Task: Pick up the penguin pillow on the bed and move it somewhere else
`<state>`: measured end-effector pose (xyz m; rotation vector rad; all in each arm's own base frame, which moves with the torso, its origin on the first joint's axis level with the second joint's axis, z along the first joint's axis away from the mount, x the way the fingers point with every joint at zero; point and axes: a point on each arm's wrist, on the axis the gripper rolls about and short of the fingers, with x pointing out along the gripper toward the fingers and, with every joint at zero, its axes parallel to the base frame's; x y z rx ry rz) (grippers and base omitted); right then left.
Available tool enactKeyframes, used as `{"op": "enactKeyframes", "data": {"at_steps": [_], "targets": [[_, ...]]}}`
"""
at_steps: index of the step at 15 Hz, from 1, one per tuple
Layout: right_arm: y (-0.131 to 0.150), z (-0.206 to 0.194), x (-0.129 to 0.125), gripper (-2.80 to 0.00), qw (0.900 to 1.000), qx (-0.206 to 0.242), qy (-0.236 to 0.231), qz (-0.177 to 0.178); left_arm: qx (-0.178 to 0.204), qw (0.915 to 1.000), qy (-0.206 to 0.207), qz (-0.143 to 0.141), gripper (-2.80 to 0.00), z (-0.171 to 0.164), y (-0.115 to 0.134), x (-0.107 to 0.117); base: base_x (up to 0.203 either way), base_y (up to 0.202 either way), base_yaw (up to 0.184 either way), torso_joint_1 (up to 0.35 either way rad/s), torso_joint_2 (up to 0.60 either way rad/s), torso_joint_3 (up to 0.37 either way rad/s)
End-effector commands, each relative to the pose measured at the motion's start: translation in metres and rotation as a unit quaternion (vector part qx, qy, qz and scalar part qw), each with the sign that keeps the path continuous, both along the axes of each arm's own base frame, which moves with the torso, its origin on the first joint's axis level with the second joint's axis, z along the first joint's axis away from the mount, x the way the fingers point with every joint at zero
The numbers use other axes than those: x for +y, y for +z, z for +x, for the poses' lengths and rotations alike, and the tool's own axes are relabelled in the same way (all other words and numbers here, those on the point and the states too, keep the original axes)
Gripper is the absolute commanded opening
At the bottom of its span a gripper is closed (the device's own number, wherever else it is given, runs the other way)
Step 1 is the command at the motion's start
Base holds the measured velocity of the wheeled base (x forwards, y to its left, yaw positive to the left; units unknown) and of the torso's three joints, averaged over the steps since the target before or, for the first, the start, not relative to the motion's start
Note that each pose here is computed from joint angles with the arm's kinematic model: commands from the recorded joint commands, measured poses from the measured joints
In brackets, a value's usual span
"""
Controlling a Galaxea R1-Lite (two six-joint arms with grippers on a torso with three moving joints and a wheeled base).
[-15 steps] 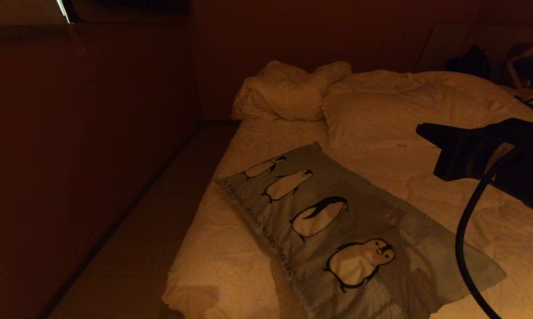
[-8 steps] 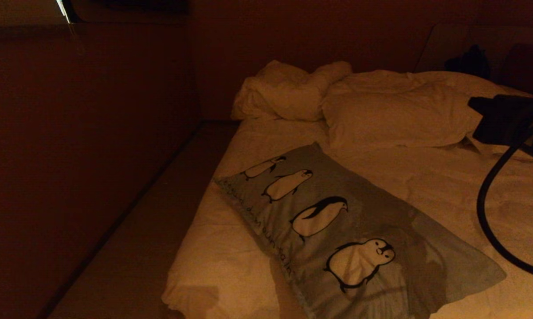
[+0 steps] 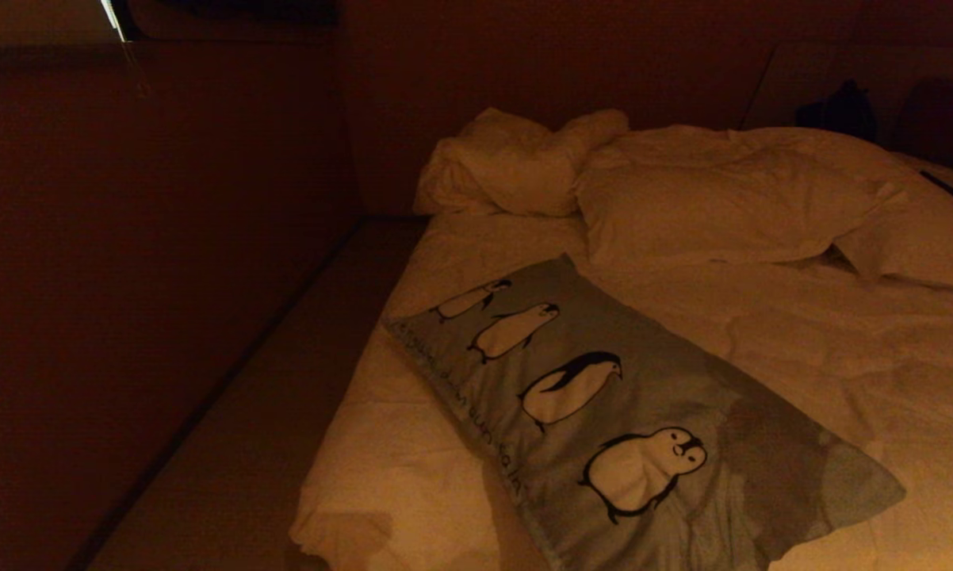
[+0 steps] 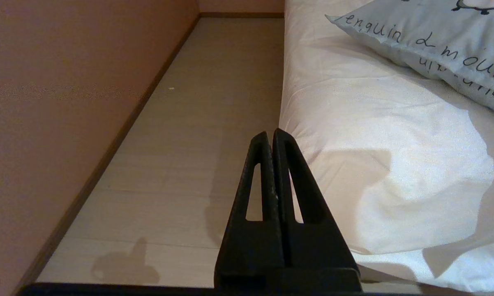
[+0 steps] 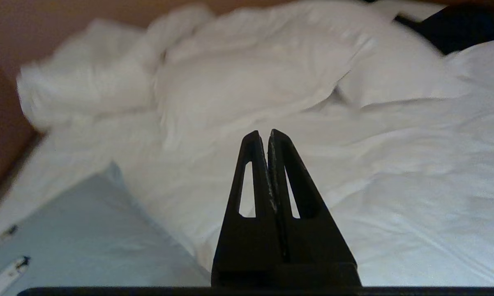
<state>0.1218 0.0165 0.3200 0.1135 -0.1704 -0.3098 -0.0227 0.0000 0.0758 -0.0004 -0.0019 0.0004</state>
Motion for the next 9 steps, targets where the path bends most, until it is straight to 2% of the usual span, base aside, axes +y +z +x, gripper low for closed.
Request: {"op": "enactKeyframes", "data": {"at_steps": [1,4,6,9], "targets": [[-0.006,-0.058,-0.015,-2.8,1.0,0.022,-0.016,-0.003,0.002,1.0,0.0,0.0,-2.8,0.0,-0.001,0.0,0.0,0.0,0.0,0.0,0.0,0.0],[-0.017,-0.107,-0.028,-2.8,0.997,0.024,-0.078,0.003,0.002,1.0,0.0,0.0,-2.8,0.0,-0.001,0.0,0.0,0.0,0.0,0.0,0.0,0.0],[-0.025,-0.131,-0.035,-2.8,0.991,0.024,-0.13,0.007,0.002,1.0,0.0,-0.001,-2.8,0.0,-0.001,0.0,0.0,0.0,0.0,0.0,0.0,0.0],[-0.032,-0.161,-0.039,-2.8,0.981,0.017,-0.194,-0.013,0.002,1.0,0.0,-0.001,-2.8,0.0,-0.001,0.0,0.0,0.0,0.0,0.0,0.0,0.0]]}}
